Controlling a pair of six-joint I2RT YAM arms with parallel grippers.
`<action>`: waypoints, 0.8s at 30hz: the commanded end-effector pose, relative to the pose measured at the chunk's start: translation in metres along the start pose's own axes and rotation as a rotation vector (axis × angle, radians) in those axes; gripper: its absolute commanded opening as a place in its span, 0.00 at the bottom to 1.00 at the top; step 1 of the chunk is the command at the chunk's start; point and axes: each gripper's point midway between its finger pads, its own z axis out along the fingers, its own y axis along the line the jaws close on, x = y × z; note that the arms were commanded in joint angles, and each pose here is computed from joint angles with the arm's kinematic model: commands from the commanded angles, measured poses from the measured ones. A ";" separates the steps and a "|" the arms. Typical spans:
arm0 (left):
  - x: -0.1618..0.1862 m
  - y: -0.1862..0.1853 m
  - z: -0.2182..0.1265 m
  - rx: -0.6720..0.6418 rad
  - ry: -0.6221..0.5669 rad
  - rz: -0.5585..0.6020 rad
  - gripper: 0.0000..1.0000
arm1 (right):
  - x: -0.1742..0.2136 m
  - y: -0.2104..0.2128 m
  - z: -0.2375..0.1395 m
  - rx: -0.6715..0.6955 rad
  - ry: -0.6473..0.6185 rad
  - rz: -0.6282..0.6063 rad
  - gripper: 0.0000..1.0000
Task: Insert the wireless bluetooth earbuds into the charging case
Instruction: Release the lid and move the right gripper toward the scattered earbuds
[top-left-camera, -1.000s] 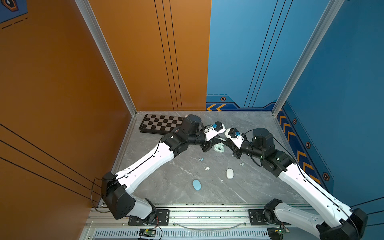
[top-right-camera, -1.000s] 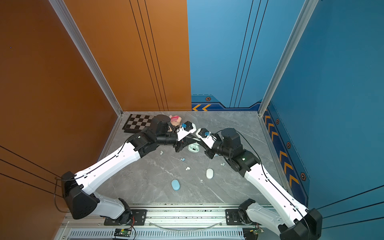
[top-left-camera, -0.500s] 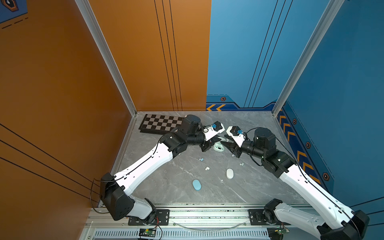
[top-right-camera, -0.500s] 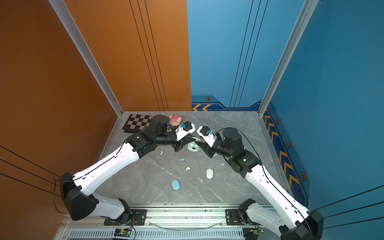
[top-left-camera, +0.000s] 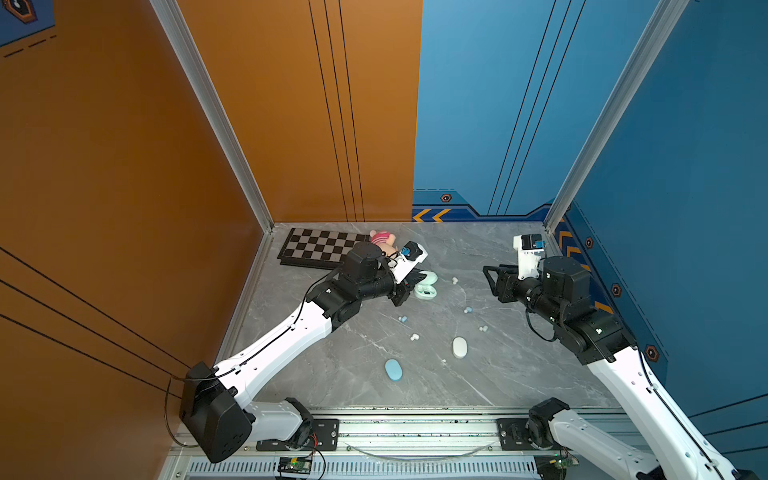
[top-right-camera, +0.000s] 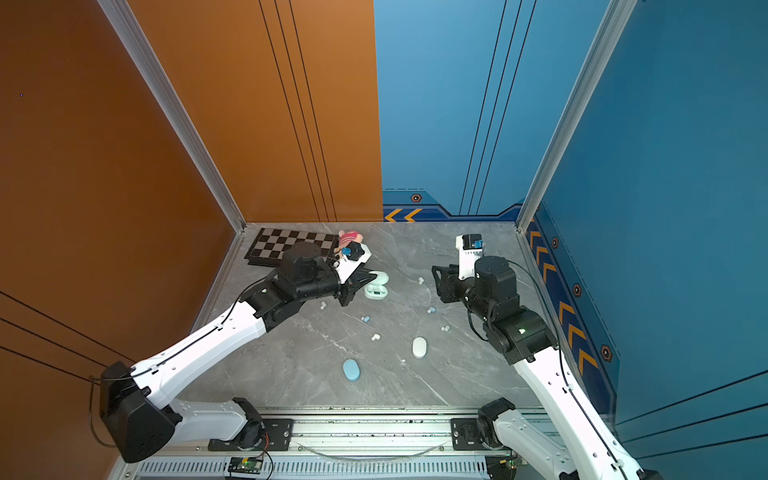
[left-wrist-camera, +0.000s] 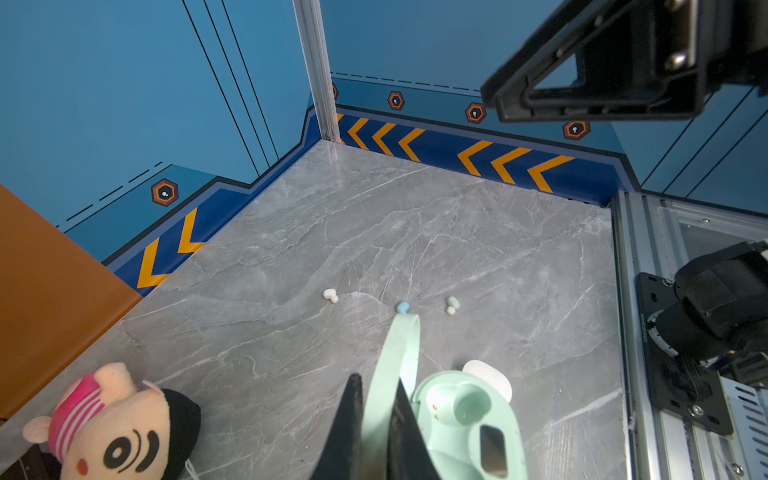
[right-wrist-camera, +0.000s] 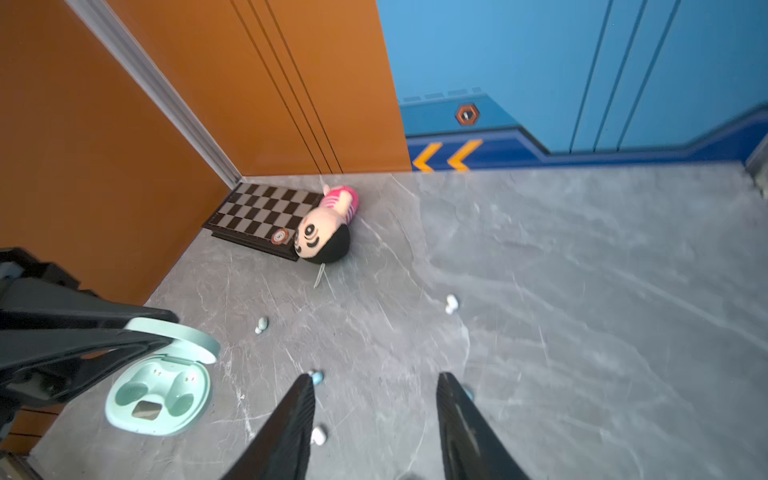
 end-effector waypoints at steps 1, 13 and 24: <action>-0.013 0.007 -0.006 -0.025 -0.081 -0.046 0.00 | 0.073 -0.044 0.004 0.231 0.282 0.268 0.49; 0.016 -0.009 -0.002 0.040 -0.056 -0.137 0.00 | 0.182 -0.108 0.039 0.476 0.546 0.484 0.42; 0.031 -0.025 0.003 0.059 -0.022 -0.161 0.00 | 0.207 -0.130 0.084 0.463 0.609 0.541 0.38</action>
